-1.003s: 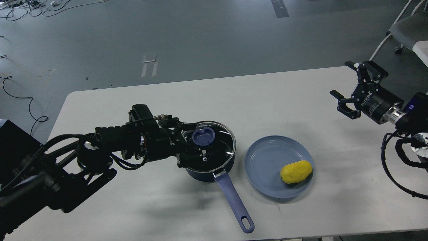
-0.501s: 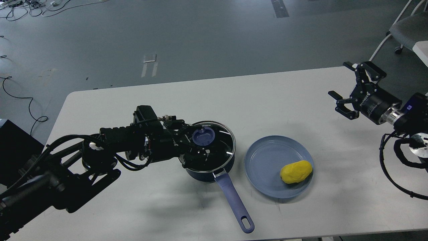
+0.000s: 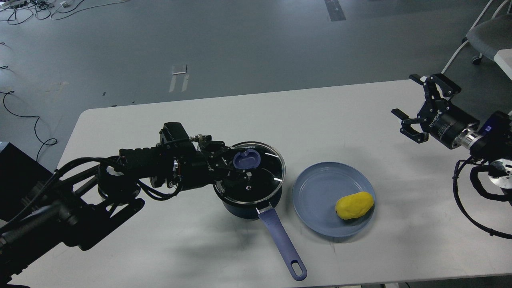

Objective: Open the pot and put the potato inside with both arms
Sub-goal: 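Lift the glass lid off the pot and set it down beside the pot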

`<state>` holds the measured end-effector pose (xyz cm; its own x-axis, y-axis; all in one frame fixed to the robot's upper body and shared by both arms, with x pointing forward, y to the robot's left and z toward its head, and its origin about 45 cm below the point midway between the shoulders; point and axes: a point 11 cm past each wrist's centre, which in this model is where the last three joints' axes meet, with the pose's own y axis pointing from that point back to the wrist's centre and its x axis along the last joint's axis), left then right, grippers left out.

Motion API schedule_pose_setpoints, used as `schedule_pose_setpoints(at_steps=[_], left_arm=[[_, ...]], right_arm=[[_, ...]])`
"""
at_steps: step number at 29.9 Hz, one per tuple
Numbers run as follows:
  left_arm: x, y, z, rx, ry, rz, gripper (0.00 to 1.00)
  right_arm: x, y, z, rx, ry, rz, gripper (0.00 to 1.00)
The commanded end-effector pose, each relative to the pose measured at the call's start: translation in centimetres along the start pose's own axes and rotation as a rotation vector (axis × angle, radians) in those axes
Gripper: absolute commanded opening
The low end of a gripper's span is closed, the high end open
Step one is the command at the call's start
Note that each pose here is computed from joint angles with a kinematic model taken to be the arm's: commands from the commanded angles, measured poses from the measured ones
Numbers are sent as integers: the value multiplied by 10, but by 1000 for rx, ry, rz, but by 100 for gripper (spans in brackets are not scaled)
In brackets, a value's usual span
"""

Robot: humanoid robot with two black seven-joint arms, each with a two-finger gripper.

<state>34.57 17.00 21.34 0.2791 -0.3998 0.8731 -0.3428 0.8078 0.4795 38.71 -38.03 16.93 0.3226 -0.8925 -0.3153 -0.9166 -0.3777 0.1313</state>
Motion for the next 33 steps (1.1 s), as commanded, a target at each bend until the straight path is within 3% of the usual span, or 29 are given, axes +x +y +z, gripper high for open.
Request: schedule_pose_setpoints(at_steps=[1, 8, 13, 18, 33], left_arm=[[18, 13, -8, 21, -55, 8, 31], [4, 70, -43, 158, -102, -15, 32], [-51, 115, -51, 219, -72, -85, 33], [-84, 133, -53, 263, 21, -99, 33], [-136, 158, -71, 379, 116, -140, 34]], right_arm=[[0, 0, 0, -1, 0, 0, 100], [1, 0, -1, 1, 1, 1, 100], [0, 0, 0, -1, 0, 0, 100], [0, 0, 0, -1, 0, 0, 100], [0, 2, 3, -7, -2, 1, 100]])
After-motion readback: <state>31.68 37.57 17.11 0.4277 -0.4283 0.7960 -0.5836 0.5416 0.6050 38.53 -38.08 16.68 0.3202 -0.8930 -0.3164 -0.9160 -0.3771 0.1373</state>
